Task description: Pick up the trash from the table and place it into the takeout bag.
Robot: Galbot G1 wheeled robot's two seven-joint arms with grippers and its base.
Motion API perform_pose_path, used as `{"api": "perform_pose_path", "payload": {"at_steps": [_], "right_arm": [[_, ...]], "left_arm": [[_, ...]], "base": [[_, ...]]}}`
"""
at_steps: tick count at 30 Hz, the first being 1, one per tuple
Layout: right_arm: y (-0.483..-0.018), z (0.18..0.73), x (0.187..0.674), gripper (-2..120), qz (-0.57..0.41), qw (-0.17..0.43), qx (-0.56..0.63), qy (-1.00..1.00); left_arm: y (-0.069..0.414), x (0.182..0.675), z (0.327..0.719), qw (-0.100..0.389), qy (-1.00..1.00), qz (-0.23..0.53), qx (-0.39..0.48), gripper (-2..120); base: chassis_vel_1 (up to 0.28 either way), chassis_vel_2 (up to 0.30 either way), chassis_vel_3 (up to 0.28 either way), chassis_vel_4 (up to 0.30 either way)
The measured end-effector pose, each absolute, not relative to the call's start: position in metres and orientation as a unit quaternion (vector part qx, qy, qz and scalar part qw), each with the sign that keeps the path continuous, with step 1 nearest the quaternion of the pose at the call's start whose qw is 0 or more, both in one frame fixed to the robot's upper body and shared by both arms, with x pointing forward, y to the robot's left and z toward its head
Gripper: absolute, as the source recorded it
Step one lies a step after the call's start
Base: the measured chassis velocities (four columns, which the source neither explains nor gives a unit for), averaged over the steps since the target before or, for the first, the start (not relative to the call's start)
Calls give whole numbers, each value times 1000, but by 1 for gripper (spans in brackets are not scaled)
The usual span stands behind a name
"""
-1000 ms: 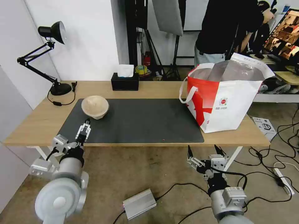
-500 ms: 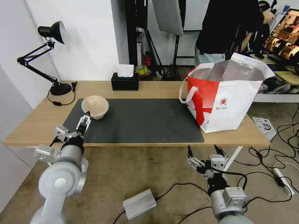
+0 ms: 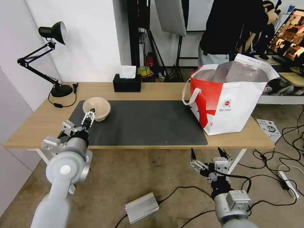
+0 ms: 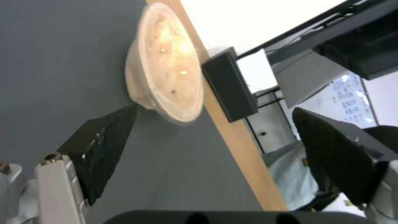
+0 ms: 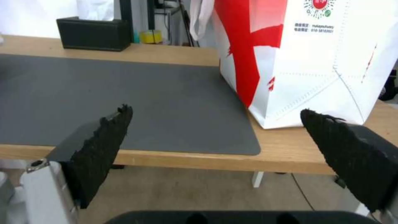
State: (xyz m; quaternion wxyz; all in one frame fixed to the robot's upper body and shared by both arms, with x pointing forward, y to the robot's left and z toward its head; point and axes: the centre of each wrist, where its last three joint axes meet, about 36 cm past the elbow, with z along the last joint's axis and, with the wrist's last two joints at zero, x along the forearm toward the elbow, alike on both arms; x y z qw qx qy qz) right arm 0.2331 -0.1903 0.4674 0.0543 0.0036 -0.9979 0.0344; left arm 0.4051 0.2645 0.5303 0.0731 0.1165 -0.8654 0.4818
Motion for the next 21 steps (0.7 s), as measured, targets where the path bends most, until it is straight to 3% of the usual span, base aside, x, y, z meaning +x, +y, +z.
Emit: {"api": "perform_pose_path", "payload": {"at_steps": [21], "right_arm": [[-190, 467, 233, 100, 34, 54, 4, -998]], "left_arm": [[265, 443, 529, 91, -864, 476, 139, 100]], "base": [[0, 0, 0, 0]]}}
